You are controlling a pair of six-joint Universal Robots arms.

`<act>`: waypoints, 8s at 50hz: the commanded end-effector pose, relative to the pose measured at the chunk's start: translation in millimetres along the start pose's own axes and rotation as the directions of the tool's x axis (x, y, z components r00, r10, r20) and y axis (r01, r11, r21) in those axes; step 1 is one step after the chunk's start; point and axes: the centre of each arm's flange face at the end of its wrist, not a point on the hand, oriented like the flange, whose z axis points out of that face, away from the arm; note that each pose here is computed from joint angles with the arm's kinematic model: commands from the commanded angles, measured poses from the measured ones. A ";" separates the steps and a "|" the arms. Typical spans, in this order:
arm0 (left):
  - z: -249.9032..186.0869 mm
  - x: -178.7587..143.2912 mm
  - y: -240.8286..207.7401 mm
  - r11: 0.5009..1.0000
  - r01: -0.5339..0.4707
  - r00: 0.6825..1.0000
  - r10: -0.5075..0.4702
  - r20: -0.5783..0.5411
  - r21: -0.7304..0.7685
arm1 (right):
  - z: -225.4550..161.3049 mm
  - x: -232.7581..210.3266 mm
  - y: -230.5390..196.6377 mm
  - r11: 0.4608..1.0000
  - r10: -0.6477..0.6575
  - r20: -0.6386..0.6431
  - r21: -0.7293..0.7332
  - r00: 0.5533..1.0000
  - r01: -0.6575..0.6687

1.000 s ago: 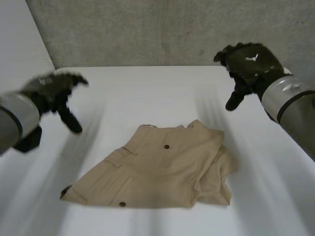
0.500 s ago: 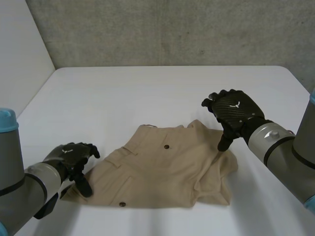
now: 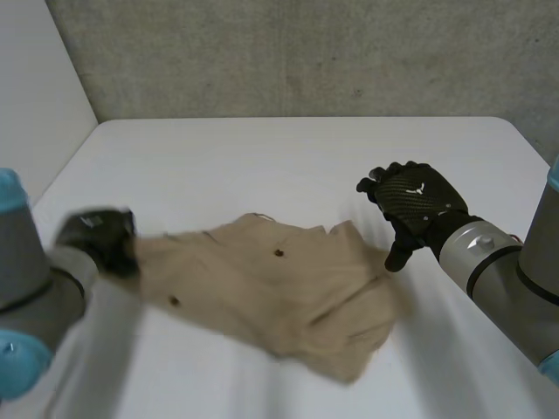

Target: Fold the shorts.

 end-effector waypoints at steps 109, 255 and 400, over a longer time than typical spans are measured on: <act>69.3 56.7 -10.5 0.983 -0.184 0.953 0.180 -0.244 0.009 | 98.0 22.0 14.0 0.972 0.153 0.030 -0.183 0.988 -0.145; 130.6 82.2 -50.0 0.946 0.022 0.925 0.103 -0.366 0.322 | -12.6 -10.9 -47.3 0.831 -0.336 -0.193 0.399 0.922 0.387; -119.7 48.1 6.9 0.782 -0.607 0.672 0.600 -0.434 0.143 | -84.2 -11.5 30.4 0.894 -0.228 0.394 -0.278 0.890 0.352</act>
